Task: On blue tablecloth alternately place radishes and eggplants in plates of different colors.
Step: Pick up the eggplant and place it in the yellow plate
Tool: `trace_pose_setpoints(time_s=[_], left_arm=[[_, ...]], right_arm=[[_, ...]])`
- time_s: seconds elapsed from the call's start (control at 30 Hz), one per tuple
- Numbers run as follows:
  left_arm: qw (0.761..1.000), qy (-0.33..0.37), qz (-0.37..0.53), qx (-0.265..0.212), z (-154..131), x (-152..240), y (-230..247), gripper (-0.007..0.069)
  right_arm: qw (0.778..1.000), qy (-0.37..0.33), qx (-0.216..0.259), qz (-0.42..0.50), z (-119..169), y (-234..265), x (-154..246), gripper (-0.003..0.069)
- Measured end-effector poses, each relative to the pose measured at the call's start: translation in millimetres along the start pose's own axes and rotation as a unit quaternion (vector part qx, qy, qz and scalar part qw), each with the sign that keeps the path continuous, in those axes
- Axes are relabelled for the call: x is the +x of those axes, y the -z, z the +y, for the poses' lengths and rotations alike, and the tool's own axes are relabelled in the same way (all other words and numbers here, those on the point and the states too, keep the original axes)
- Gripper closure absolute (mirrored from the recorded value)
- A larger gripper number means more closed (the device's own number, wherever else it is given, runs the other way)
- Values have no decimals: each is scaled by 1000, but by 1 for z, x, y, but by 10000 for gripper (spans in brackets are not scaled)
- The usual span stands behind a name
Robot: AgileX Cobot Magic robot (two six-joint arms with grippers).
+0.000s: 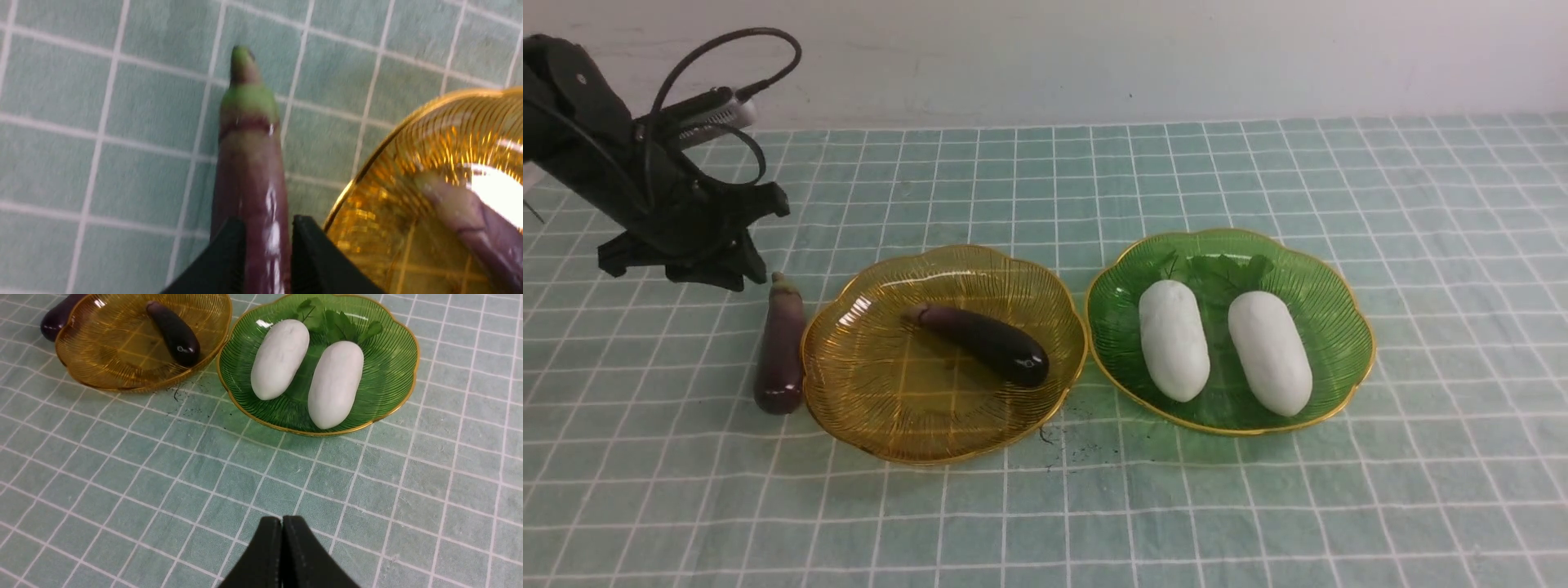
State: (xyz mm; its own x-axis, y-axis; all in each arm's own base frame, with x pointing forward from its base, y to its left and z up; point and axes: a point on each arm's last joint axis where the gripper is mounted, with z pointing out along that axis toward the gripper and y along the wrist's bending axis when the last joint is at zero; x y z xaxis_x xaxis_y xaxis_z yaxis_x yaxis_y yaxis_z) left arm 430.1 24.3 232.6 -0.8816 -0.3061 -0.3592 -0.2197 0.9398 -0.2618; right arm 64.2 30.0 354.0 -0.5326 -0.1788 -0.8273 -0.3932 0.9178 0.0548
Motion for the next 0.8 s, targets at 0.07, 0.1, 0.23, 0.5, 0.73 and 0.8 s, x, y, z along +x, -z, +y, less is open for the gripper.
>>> trace_pose_setpoints(time_s=[0.07,0.1,0.23,0.5,0.73,0.8], left_arm=[[1000,2,-25,0,1,-6,-10,390],[1000,3,-30,0,2,-7,-14,361],[1000,10,-24,-3,8,-6,-39,259],[999,39,3,8,12,0,-70,230],[999,42,7,5,15,1,-84,233],[999,42,6,5,15,0,-83,279]], right_arm=[[1000,0,0,0,0,0,0,674],[1000,0,0,0,0,0,0,674],[1000,0,0,0,0,0,0,674],[1000,0,0,0,0,0,0,674],[1000,0,0,0,0,0,0,674],[1000,0,0,0,0,0,0,674]])
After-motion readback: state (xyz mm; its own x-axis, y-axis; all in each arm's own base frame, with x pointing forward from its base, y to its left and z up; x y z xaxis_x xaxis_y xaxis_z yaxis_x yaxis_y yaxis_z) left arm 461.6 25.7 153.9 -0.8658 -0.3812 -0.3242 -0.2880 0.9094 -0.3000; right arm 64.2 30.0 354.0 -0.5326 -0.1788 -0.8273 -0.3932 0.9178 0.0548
